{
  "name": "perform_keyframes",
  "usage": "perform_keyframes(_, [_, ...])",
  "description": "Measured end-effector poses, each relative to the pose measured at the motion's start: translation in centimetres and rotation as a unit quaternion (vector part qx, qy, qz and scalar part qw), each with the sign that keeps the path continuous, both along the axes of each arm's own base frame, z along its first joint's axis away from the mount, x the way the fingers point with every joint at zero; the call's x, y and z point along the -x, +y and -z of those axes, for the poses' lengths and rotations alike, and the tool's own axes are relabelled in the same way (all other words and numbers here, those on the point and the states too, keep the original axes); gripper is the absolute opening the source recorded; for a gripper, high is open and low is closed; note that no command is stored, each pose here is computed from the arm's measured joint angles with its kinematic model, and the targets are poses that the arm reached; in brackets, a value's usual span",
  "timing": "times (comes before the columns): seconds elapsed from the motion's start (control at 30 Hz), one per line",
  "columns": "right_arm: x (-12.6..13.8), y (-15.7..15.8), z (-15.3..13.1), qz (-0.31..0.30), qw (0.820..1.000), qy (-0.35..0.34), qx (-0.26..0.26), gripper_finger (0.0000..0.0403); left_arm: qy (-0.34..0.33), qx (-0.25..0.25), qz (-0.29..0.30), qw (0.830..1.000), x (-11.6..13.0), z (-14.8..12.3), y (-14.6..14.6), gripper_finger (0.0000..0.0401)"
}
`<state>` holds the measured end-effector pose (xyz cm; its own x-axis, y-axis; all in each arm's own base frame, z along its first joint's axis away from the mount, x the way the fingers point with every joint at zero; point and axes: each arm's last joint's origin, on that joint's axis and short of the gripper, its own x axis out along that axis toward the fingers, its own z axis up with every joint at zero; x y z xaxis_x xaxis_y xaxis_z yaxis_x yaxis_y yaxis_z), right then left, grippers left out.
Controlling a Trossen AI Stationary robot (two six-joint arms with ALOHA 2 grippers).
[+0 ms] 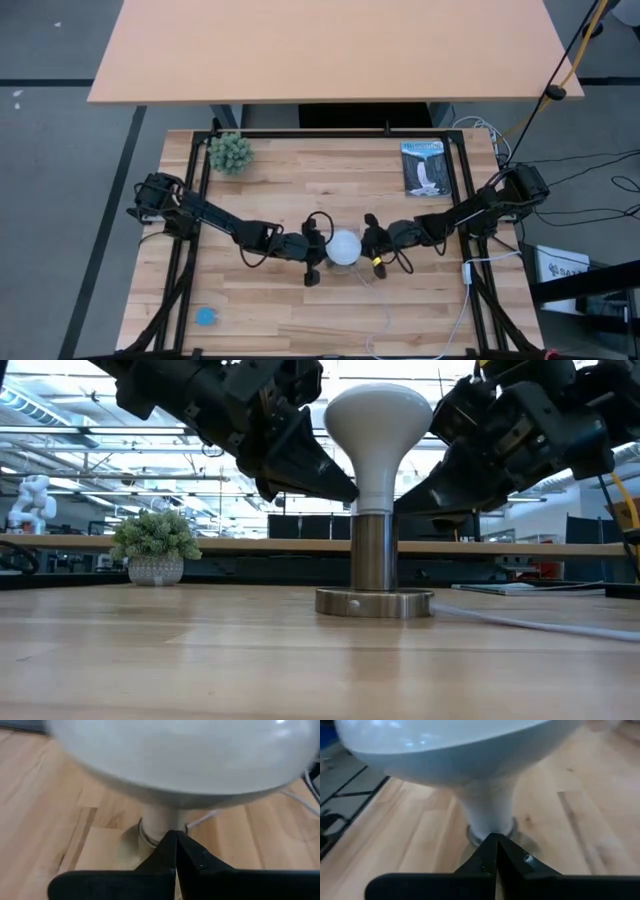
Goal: Screw lightbulb
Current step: Insert the lightbulb into the lamp
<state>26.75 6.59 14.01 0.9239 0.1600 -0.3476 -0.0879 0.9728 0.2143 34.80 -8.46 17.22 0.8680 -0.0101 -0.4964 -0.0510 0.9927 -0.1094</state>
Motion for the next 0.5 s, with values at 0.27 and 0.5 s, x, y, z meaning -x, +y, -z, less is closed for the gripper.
perform_keyframes(0.27, [0.1,0.5,-0.1,-0.078,0.996,0.0,-0.031,0.0,0.011,-0.018,-0.061,0.998,0.1,0.3,0.5,0.0])
perform_keyframes(0.5, [0.2,0.3,0.3,-0.047,0.998,0.023,-0.024,0.0,0.017,0.014,0.001,1.0,0.3,0.3,-0.6,0.0])
